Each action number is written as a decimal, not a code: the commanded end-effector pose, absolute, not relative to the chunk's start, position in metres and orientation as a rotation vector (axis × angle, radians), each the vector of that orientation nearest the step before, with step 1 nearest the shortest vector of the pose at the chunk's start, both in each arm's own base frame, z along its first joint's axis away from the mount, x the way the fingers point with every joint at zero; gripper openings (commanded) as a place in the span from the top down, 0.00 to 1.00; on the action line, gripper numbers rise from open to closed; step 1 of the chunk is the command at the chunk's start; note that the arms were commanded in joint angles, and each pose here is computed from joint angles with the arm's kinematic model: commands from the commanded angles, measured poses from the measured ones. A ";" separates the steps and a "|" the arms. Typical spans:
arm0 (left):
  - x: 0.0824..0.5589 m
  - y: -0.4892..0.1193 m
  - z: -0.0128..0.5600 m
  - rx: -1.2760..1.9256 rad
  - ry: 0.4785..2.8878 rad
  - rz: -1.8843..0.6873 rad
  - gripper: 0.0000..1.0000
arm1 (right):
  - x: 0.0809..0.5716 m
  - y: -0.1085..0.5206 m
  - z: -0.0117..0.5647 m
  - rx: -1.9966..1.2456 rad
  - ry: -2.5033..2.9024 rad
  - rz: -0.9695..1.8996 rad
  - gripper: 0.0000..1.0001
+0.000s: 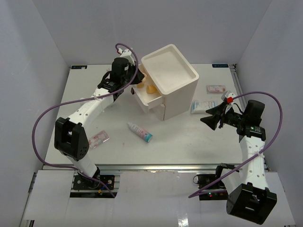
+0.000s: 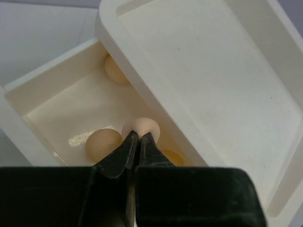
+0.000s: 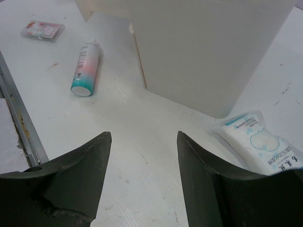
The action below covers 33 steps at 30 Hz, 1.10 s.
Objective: Organize the makeup
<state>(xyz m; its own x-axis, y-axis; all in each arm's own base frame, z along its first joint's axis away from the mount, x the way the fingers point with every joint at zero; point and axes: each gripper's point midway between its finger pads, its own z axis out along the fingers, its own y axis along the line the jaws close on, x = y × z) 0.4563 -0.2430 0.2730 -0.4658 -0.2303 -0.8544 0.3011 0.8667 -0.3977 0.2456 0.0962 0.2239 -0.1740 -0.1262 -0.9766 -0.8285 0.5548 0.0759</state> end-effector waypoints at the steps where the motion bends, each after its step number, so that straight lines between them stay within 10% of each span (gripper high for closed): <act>1: 0.446 -0.250 0.299 0.100 1.933 -0.672 0.78 | 0.245 0.097 0.229 -0.841 1.608 0.762 0.36; 12: 0.436 -0.246 0.303 0.124 1.917 -0.674 0.46 | 0.246 0.098 0.226 -0.839 1.614 0.778 0.35; 29: 0.363 -0.218 0.327 0.163 1.829 -0.723 0.51 | 0.239 0.103 0.225 -0.875 1.574 0.803 0.35; 33: 0.333 -0.202 0.296 0.076 1.842 -0.755 0.66 | 0.238 0.104 0.227 -0.888 1.560 0.803 0.35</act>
